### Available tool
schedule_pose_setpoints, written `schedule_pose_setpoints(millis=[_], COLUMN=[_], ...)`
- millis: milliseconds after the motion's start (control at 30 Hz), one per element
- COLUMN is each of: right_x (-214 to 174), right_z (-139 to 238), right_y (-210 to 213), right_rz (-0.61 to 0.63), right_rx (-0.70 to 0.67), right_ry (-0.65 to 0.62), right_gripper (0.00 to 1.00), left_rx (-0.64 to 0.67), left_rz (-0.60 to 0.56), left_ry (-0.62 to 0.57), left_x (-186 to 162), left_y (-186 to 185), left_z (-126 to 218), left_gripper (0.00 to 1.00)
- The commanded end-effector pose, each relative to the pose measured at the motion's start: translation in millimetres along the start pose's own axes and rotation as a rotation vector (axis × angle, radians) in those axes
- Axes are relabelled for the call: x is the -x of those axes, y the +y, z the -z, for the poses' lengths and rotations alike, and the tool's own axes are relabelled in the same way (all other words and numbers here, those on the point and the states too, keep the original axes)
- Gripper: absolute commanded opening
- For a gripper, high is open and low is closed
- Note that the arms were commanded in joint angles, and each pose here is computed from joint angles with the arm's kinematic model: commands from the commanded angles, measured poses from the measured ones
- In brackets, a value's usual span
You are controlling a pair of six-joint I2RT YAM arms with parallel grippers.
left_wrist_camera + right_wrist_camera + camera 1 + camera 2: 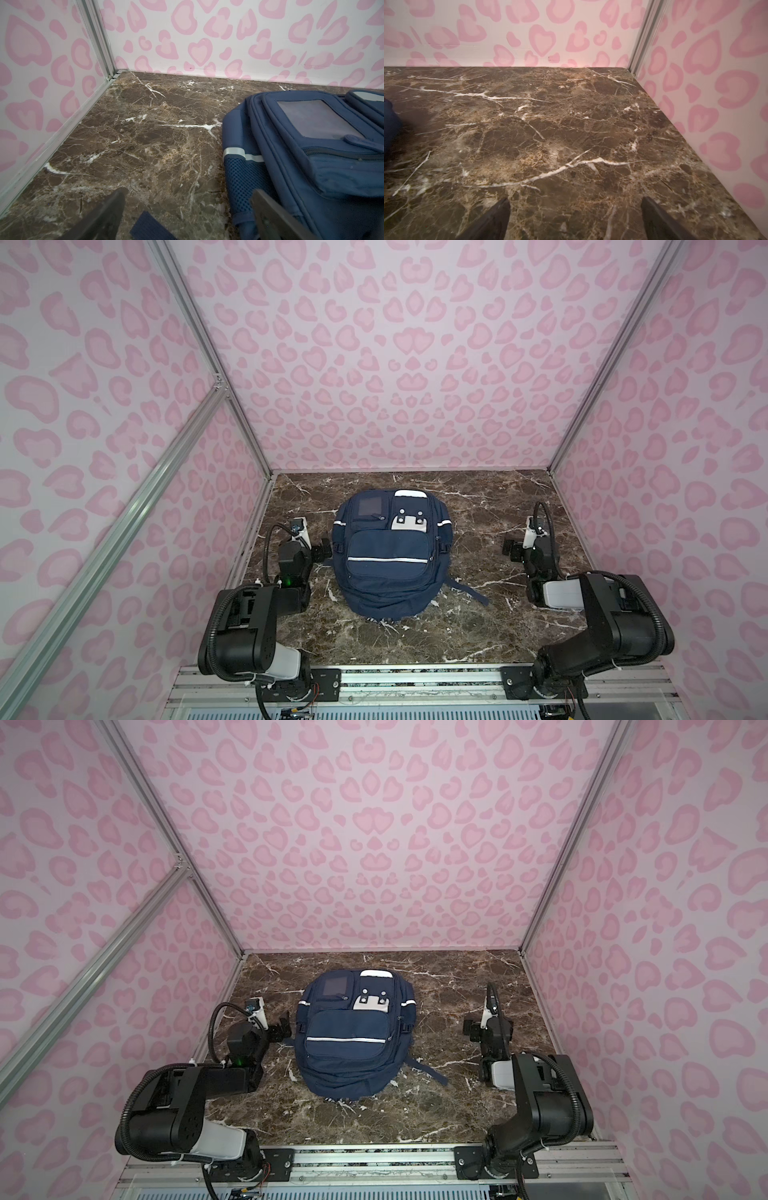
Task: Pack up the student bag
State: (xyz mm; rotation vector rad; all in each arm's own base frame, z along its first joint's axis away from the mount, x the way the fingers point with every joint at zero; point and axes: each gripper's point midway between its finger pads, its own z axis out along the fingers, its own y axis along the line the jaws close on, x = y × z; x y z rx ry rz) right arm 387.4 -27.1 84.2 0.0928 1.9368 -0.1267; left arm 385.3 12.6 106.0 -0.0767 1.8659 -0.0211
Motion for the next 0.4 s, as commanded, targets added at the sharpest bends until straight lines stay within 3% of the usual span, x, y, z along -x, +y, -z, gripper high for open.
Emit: schedule_pose_setpoints(millis=[0,367], right_x=[13.3,13.5], right_z=[-0.7,0.0], right_y=[5.1,4.9], right_rz=[-0.023,-0.023], right_rx=[0.021,0.020], right_ry=[-0.049,-0.050], right_gripper=[1.00,1.00], left_rx=[-0.005,-0.002], left_rz=[-0.011,-0.007], left_ry=[-0.035,-0.024], left_x=[10.0,9.4], left_y=[-0.8,-0.2], left_z=[-0.4,-3.5], left_gripper=[0.98,0.98])
